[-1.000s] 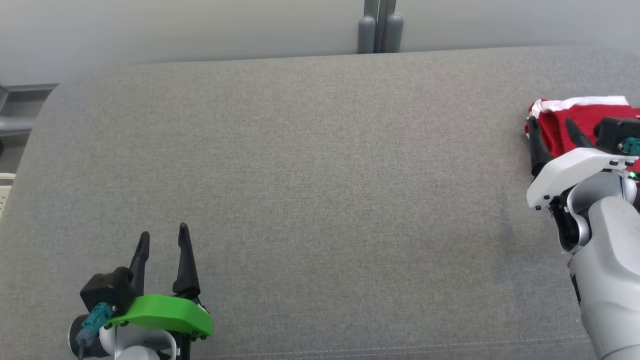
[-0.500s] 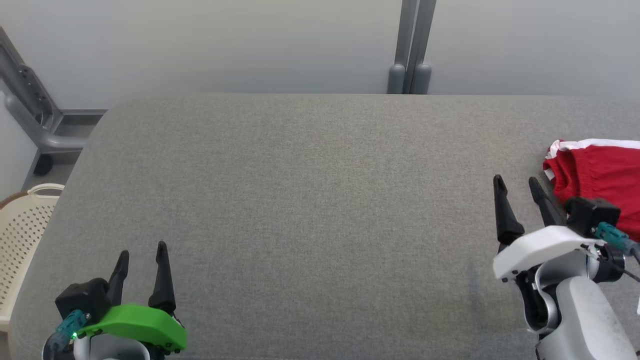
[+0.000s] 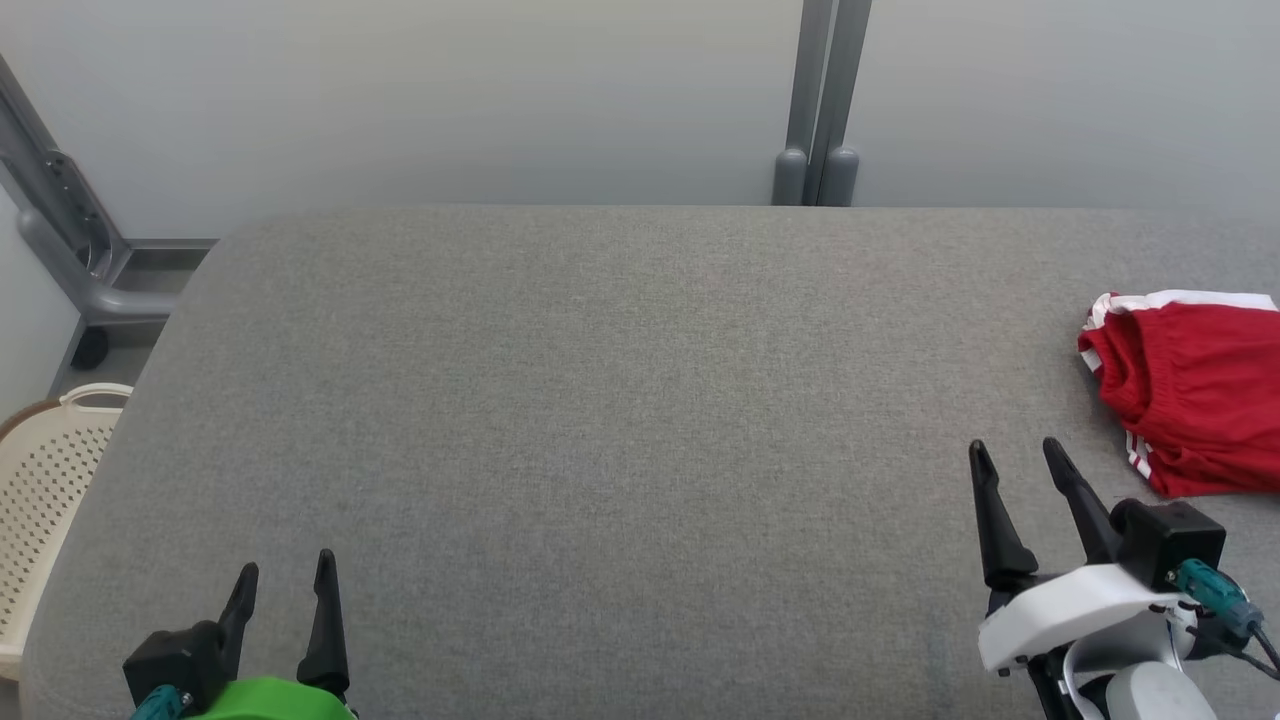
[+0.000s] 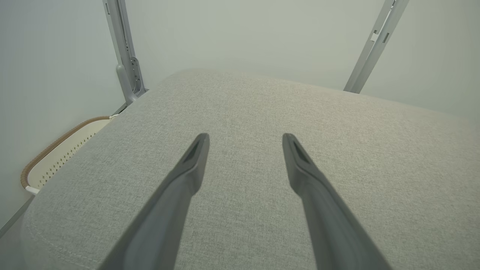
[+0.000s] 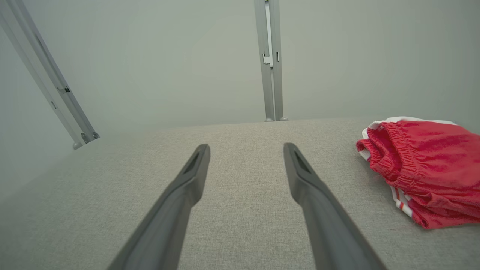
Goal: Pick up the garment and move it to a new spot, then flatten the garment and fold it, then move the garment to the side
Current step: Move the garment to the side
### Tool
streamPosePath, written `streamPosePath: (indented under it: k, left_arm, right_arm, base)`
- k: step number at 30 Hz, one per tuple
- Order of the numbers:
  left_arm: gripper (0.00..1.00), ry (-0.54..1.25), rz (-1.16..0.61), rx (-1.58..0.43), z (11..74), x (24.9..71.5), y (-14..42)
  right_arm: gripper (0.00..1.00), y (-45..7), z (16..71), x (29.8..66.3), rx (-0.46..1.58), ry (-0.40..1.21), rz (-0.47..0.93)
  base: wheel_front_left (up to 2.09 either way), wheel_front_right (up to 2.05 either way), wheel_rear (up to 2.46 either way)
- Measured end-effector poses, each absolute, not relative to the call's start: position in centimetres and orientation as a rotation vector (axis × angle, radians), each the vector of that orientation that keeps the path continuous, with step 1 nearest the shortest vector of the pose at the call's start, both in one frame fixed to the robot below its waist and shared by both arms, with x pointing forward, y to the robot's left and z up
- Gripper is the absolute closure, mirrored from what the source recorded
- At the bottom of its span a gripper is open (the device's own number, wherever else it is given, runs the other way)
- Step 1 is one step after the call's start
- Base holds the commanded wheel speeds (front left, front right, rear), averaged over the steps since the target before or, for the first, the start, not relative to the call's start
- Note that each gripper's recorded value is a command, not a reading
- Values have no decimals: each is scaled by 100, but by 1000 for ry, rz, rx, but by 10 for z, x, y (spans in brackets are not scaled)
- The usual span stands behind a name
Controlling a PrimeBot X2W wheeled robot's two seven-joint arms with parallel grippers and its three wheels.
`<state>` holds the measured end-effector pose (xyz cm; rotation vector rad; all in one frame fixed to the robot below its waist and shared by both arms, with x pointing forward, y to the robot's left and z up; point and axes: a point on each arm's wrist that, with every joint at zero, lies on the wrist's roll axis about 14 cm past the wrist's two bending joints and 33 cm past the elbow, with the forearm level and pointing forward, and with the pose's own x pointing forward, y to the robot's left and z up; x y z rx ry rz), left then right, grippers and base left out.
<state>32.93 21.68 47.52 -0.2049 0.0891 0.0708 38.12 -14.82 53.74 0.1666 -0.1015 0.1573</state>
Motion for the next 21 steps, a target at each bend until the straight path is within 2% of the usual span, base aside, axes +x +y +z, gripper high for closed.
streamPosePath:
  k: [21]
  left_arm:
    - [0,93,82,-221,473,312,222]
  right_arm:
    - [0,-164,484,355,149,57,103]
  base:
    - [0,0,0]
